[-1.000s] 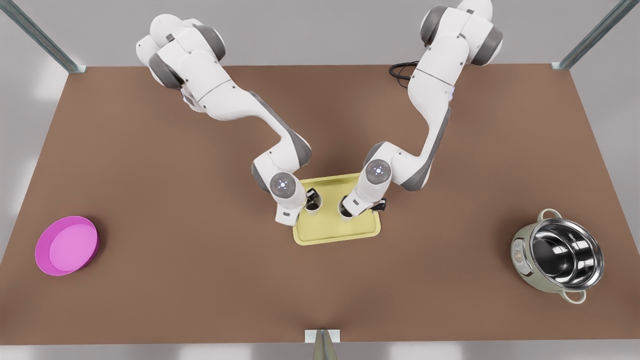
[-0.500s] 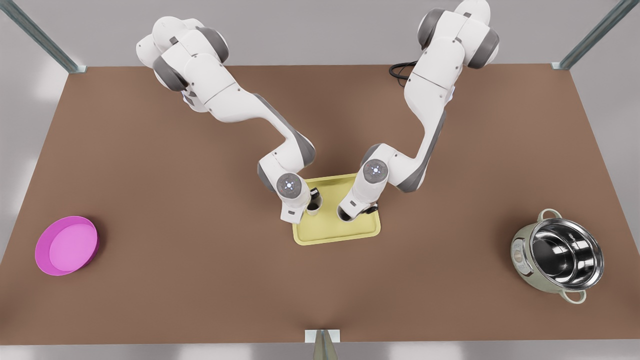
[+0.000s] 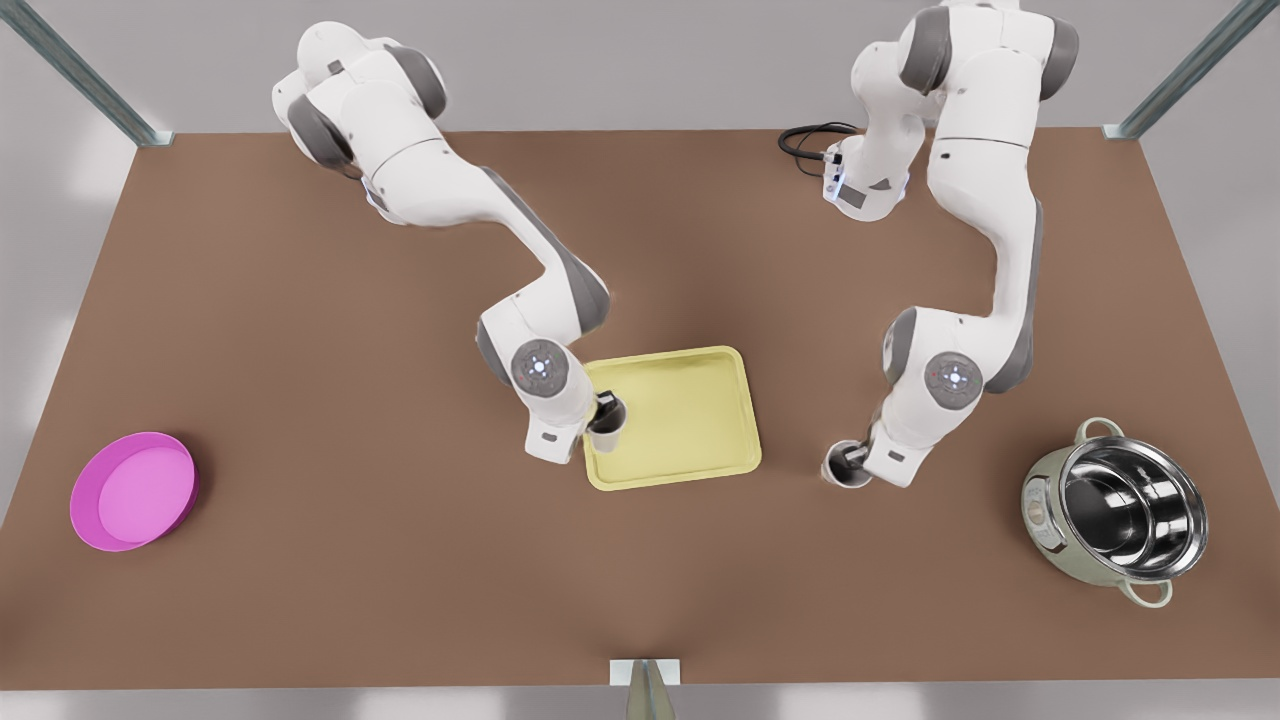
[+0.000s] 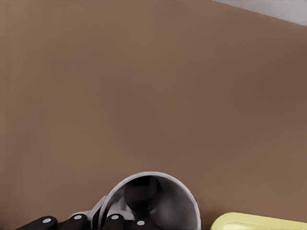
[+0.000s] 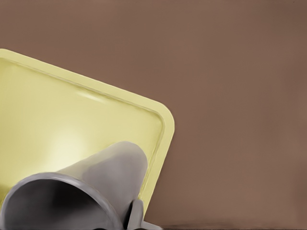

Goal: Use the left arm to pick up the white IKEA cup from the tray and place it on the middle-left position; use the right arm to pick up the white IKEA cup from the tray and place it on the middle-right position

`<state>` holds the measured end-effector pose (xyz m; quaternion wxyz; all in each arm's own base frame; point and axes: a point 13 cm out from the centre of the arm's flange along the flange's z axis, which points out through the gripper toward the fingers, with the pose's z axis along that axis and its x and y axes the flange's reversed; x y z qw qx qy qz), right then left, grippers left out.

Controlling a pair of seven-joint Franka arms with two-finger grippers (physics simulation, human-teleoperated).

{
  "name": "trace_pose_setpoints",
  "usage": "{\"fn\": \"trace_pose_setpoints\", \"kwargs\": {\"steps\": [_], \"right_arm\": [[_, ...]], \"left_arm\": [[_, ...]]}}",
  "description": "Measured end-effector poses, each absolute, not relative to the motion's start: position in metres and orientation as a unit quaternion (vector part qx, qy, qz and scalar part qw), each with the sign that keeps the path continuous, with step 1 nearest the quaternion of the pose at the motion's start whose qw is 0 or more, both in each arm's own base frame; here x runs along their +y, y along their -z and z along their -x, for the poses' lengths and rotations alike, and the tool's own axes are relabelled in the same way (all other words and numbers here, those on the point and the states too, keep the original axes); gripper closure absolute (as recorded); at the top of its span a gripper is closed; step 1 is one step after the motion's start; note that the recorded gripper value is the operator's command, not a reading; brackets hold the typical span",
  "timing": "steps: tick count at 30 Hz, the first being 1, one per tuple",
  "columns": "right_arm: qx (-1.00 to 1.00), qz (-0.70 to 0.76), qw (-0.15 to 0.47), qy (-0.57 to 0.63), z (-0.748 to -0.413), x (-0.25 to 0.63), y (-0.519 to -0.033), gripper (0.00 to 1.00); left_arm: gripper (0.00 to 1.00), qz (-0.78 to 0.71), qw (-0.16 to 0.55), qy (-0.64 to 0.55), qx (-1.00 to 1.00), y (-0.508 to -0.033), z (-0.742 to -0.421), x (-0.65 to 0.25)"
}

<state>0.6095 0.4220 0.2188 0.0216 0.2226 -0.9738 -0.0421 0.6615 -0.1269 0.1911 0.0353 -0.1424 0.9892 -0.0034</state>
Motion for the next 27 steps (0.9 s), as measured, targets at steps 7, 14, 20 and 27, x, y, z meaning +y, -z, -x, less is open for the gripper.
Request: {"fn": "trace_pose_setpoints", "kwargs": {"steps": [7,14,20,27], "right_arm": [[-0.984,-0.176,0.031,0.008,-0.684,0.254,-0.246,0.89],[-0.977,-0.194,0.081,0.027,-0.701,0.131,-0.191,0.89],[-0.963,-0.242,0.106,0.05,-0.699,0.085,-0.141,0.89],[-0.944,-0.312,0.089,0.06,-0.707,0.079,-0.118,0.83]], "left_arm": [[0.89,0.119,0.044,0.028,0.991,-0.143,-0.656,-0.061],[0.89,0.052,0.086,0.025,0.995,-0.107,-0.658,-0.059],[0.76,0.009,0.123,0.021,0.992,-0.108,-0.672,-0.056],[0.0,-0.037,0.138,0.019,0.99,-0.124,-0.679,-0.057]]}}
